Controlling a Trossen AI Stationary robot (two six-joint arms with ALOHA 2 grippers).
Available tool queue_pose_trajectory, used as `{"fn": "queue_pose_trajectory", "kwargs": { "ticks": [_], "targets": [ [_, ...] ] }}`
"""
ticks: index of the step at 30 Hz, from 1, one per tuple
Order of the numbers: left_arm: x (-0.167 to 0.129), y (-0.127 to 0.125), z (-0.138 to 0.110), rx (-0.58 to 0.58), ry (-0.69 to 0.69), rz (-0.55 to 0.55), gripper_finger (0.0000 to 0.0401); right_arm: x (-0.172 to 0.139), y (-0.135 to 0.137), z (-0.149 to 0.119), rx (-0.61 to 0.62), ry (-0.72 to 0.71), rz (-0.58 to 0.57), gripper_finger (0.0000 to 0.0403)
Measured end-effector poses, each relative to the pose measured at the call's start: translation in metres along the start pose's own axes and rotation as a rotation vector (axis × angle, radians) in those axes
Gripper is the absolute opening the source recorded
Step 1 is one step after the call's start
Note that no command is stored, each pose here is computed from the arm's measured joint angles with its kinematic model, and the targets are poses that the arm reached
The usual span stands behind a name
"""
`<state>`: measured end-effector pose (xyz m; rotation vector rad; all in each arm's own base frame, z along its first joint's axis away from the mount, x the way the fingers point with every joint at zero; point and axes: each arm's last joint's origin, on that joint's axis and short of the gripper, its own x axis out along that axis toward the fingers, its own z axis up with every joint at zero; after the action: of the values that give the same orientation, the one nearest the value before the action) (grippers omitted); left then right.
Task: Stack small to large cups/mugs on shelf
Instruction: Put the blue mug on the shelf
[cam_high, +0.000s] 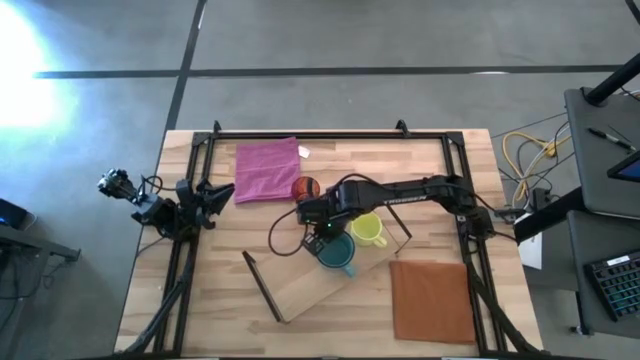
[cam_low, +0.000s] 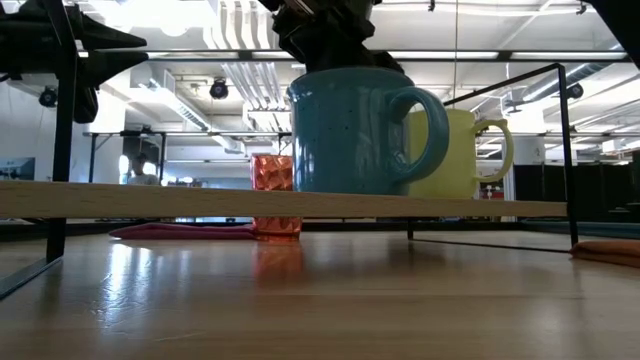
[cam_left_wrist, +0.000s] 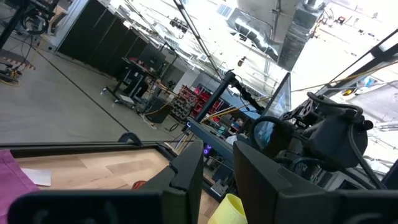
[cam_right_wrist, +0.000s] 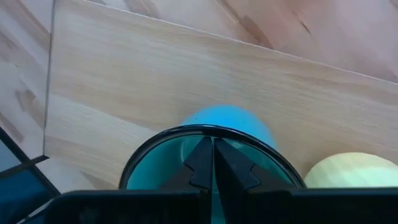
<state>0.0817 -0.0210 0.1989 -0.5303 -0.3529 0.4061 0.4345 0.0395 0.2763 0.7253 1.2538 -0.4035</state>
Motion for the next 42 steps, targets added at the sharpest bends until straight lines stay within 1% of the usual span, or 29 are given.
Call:
{"fn": "queue_pose_trajectory", "kwargs": {
  "ticks": [6,11,15,18,21,25,32,36,42],
  "targets": [
    [0.000,0.000,0.000,0.000,0.000,0.000,0.0073,-0.002,0.001,-0.001,-0.017,0.040,0.045,0.0008],
    [0.000,0.000,0.000,0.000,0.000,-0.001,0.0073,-0.018,0.004,-0.001,-0.055,0.033,0.070,0.0009],
    [0.000,0.000,0.000,0.002,0.000,0.000,0.0073,-0.034,0.004,0.006,-0.061,-0.036,0.067,0.0016],
    [0.000,0.000,0.000,0.002,0.000,0.000,0.0073,-0.040,0.000,0.011,-0.048,-0.080,0.035,0.0021],
    [0.000,0.000,0.000,0.002,0.000,0.000,0.0073,-0.037,-0.013,0.013,-0.020,-0.050,-0.051,0.0022],
    [0.000,0.000,0.000,0.003,0.000,0.000,0.0073,-0.024,-0.027,0.015,0.005,0.011,-0.121,0.0022],
    [0.000,0.000,0.000,0.004,0.000,0.000,0.0073,-0.013,-0.032,0.012,-0.015,0.056,-0.135,0.0022],
    [0.000,0.000,0.000,0.004,0.000,0.000,0.0073,-0.012,-0.032,0.011,-0.024,0.087,-0.113,0.0022],
    [0.000,0.000,-0.001,0.017,0.008,0.002,0.0073,-0.012,-0.033,0.008,-0.027,0.114,-0.132,0.0022]
  ]
}}
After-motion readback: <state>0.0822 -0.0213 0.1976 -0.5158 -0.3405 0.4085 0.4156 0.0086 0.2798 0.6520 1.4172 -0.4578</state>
